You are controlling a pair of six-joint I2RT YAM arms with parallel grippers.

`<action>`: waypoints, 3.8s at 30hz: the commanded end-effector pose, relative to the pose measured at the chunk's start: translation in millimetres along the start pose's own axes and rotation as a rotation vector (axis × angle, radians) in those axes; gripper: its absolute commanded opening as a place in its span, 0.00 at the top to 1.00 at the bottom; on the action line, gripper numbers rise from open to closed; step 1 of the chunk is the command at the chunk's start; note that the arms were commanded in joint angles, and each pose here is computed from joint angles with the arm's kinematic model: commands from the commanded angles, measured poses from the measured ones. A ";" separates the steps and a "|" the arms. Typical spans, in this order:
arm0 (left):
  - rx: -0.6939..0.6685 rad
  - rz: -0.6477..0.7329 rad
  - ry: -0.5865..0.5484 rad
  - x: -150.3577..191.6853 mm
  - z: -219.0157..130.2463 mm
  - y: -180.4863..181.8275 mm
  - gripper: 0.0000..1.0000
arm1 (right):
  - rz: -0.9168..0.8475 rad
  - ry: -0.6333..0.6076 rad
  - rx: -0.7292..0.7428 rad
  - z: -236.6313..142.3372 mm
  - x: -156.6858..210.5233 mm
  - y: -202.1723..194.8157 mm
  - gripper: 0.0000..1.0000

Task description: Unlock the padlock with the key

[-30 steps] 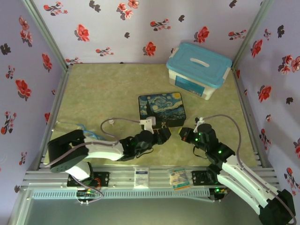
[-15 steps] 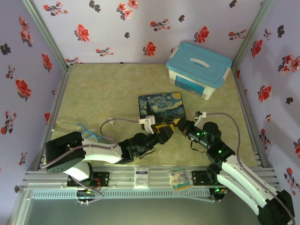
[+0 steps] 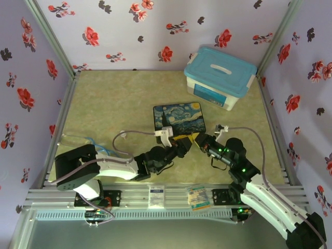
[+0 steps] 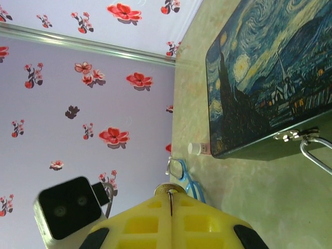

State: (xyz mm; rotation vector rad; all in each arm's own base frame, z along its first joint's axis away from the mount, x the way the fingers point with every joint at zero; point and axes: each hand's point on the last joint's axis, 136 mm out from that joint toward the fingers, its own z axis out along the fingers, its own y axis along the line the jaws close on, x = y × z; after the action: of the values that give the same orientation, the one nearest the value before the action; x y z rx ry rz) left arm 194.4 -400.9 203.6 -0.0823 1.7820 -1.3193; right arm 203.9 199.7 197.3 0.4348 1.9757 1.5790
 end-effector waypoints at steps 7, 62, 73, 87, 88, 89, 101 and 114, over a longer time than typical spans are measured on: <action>0.004 0.018 -0.065 -19.6 8.6 -7.3 0.73 | 0.015 0.038 -0.069 -0.7 10.3 8.9 1.00; 0.146 -0.275 0.088 -10.2 2.9 -15.1 1.00 | -0.313 0.062 -0.202 -19.8 11.0 32.5 0.17; 0.202 -0.298 0.073 -27.9 -13.1 -33.6 1.00 | -0.356 0.115 -0.356 -18.6 17.3 57.6 0.32; 0.233 -0.273 0.063 -32.8 -15.5 -44.7 1.00 | -0.276 0.153 -0.436 -15.9 19.8 65.0 0.67; 0.233 -0.274 0.062 -32.9 -15.9 -44.8 1.00 | -0.270 0.153 -0.436 -15.5 19.5 64.8 0.69; 0.232 -0.272 0.063 -32.8 -16.2 -44.3 1.00 | -0.262 0.151 -0.431 -15.0 19.2 62.9 0.71; 0.232 -0.274 0.083 -27.3 -12.6 -44.2 1.00 | -0.250 0.129 -0.421 -15.6 16.0 60.5 0.90; 0.220 -0.271 0.136 -19.1 -13.1 -38.5 1.00 | -0.240 0.129 -0.446 -14.5 14.1 66.5 0.99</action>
State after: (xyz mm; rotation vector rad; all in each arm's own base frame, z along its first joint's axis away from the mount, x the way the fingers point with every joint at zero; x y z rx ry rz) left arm 184.2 -392.3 251.0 -0.1492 1.7466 -1.7314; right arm 181.9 215.4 237.6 -0.0274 1.7225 1.8273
